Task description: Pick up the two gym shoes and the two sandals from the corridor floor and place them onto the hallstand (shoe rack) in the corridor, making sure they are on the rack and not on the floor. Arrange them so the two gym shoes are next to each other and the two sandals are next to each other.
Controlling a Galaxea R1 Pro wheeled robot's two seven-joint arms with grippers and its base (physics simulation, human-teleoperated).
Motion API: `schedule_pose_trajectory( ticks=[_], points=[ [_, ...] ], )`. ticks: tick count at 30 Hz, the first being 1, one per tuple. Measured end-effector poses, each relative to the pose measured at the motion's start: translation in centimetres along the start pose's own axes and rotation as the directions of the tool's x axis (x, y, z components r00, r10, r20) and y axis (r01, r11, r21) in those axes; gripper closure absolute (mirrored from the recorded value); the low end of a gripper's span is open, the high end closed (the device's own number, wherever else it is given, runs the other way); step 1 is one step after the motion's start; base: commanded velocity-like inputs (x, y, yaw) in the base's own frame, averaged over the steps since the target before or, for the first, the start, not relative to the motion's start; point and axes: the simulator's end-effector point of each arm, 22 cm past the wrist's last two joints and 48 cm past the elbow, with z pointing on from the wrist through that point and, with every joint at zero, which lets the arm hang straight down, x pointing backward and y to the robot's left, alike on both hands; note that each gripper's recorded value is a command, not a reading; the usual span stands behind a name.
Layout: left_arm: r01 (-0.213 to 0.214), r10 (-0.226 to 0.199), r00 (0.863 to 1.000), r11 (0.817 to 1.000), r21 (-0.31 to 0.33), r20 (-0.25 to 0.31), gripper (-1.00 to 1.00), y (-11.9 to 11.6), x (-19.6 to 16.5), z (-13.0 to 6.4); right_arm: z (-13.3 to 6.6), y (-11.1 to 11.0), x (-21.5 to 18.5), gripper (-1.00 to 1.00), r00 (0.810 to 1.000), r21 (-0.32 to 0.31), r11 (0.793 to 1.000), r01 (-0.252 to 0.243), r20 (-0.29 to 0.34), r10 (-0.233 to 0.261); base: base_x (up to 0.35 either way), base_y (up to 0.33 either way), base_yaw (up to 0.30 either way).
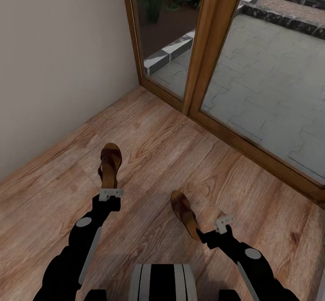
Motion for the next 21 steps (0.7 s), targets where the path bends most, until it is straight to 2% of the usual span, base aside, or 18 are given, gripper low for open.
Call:
schedule_pose_trajectory(
  ticks=[6, 12, 21],
  points=[
    [0.000, 0.000, 1.000, 1.000, 0.000, 0.000, 1.00, 0.0, 0.0, 0.0, 1.4, -1.1, -2.5, -1.00, 1.000, 0.011, 1.000, 0.007, 0.024, -0.007, 0.000, 0.000, 0.000],
    [0.000, 0.000, 1.000, 1.000, 0.000, 0.000, 1.00, 0.0, 0.0, 0.0, 3.3, -2.0, -0.3, -1.00, 0.999, 0.017, 1.000, -0.009, -0.046, 0.010, 0.000, 0.000, 0.000],
    [0.000, 0.000, 1.000, 1.000, 0.000, 0.000, 1.00, 0.0, 0.0, 0.0, 3.8, -1.9, 0.0, -1.00, 0.998, 0.013, 1.000, -0.009, -0.060, 0.010, 0.000, 0.000, 0.000]
  ],
)
